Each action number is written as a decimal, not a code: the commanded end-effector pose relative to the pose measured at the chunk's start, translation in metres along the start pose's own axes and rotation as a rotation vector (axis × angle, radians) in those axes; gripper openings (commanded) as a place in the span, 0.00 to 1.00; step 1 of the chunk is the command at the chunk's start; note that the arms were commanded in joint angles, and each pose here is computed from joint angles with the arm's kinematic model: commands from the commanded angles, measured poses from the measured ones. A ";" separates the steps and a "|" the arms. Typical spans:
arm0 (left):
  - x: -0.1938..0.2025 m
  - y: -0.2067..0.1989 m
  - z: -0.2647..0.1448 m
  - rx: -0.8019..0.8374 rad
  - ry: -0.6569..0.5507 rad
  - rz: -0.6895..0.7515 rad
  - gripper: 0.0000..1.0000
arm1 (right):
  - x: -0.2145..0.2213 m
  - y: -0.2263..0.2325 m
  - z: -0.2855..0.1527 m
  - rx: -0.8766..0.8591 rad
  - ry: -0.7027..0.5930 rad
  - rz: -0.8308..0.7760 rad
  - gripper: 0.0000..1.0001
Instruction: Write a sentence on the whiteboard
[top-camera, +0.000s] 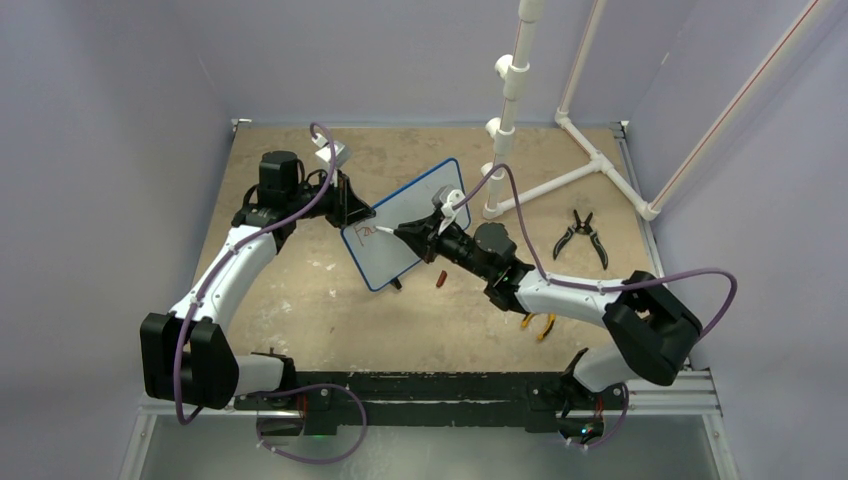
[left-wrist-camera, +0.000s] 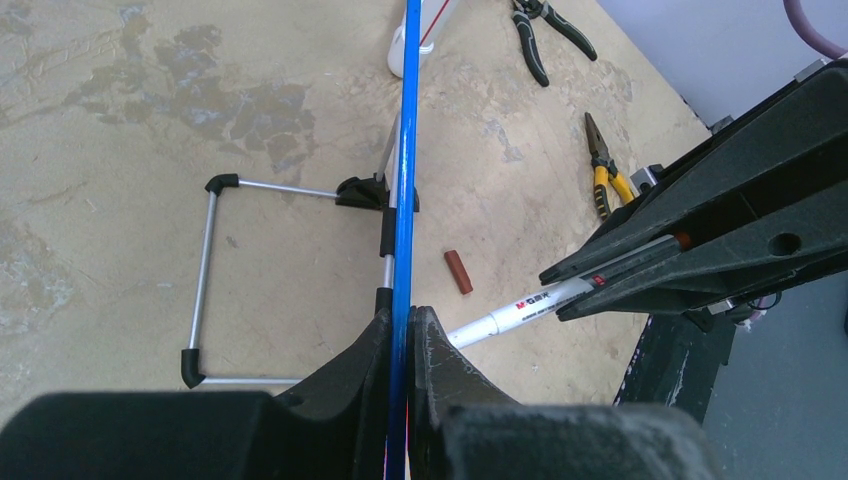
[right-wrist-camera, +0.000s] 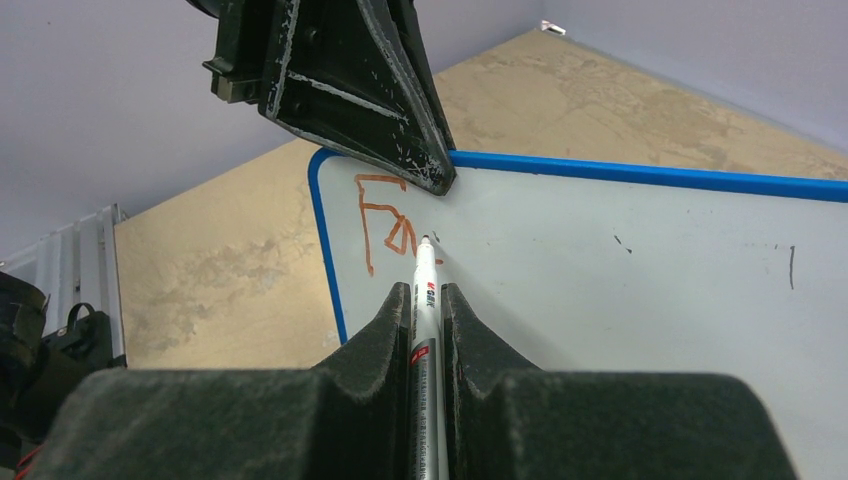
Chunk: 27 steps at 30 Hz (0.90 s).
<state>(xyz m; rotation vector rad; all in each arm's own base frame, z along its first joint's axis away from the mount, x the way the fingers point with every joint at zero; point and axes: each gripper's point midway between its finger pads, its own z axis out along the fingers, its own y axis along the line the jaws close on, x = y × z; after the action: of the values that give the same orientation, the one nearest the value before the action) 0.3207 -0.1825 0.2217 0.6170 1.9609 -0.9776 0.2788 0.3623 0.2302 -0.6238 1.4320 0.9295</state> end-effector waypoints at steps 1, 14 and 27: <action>-0.002 0.002 -0.001 -0.009 -0.014 0.027 0.00 | -0.032 0.003 0.012 -0.021 -0.090 -0.018 0.00; -0.002 0.002 -0.001 -0.009 -0.015 0.029 0.00 | -0.012 -0.012 0.012 0.056 -0.045 -0.007 0.00; -0.003 0.001 -0.002 -0.007 -0.017 0.031 0.00 | 0.032 -0.012 -0.004 0.074 0.074 0.026 0.00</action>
<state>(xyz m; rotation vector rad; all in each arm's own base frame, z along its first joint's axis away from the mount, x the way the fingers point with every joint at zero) 0.3219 -0.1820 0.2214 0.6151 1.9571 -0.9722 0.2830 0.3632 0.2156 -0.6036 1.4746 0.9156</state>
